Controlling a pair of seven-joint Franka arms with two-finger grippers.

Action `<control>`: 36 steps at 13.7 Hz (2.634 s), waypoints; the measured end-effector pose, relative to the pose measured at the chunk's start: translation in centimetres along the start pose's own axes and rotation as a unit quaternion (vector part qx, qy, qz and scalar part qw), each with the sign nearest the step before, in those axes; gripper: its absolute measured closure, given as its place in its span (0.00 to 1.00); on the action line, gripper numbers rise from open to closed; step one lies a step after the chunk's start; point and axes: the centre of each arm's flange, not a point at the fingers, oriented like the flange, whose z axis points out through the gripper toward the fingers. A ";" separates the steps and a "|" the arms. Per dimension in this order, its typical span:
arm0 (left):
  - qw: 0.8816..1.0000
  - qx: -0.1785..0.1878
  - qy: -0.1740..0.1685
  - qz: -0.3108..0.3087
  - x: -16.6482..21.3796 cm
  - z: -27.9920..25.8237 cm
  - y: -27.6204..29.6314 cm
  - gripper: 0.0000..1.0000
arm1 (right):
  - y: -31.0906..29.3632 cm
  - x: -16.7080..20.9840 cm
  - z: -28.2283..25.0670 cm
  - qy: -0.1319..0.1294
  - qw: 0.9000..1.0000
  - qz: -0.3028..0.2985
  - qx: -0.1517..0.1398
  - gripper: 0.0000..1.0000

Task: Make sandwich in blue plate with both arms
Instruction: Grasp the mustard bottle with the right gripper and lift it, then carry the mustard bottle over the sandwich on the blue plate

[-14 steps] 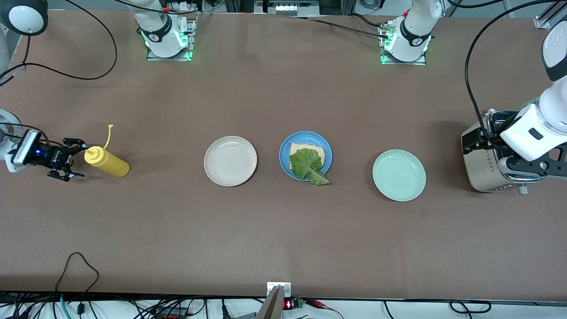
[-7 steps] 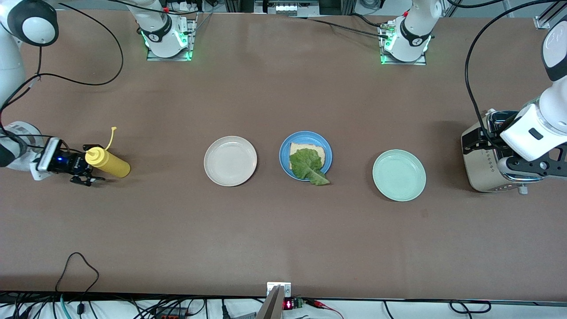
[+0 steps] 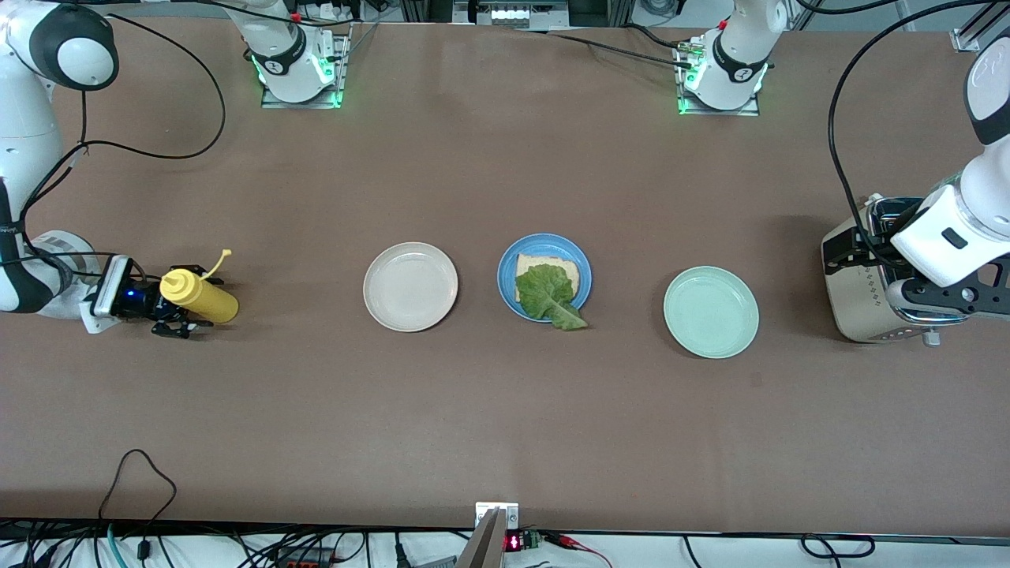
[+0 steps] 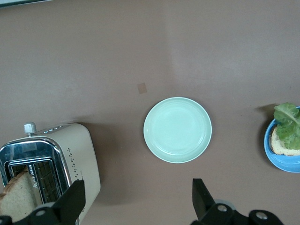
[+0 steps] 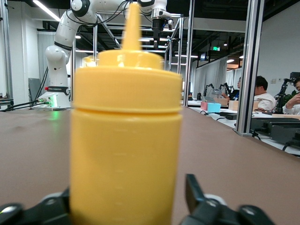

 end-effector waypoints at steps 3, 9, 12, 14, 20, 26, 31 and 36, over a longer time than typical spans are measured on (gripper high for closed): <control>1.000 0.000 -0.003 0.000 -0.1 0.0 0.0 0.00 | 0.6 0.7 0.7 -0.006 1.000 0.016 0.010 0.41; 1.000 0.000 -0.003 0.000 -0.1 0.1 0.0 0.00 | 8.9 17.2 7.9 -0.172 0.981 0.066 0.066 0.54; 1.000 0.000 -0.003 0.000 -0.1 0.1 0.0 0.00 | 11.1 24.7 14.1 -0.278 0.953 0.103 0.067 0.55; 1.000 0.000 -0.003 0.000 -0.1 0.1 0.0 0.00 | 11.6 27.1 18.8 -0.336 0.930 0.132 0.073 0.55; 1.000 0.000 -0.004 0.000 -0.1 0.1 0.0 0.00 | 11.7 28.4 33.5 -0.506 0.846 0.162 0.048 0.55; 1.000 0.000 -0.004 0.000 -0.1 0.1 0.0 0.00 | 8.8 28.5 46.8 -0.642 0.756 0.125 0.005 0.55; 1.000 0.000 -0.004 0.000 -0.1 0.1 0.0 0.00 | 3.8 27.0 58.0 -0.700 0.705 0.102 -0.042 0.55; 1.000 0.000 -0.004 0.000 -0.1 0.1 0.0 0.00 | 0.8 24.5 62.7 -0.759 0.648 0.030 -0.060 0.55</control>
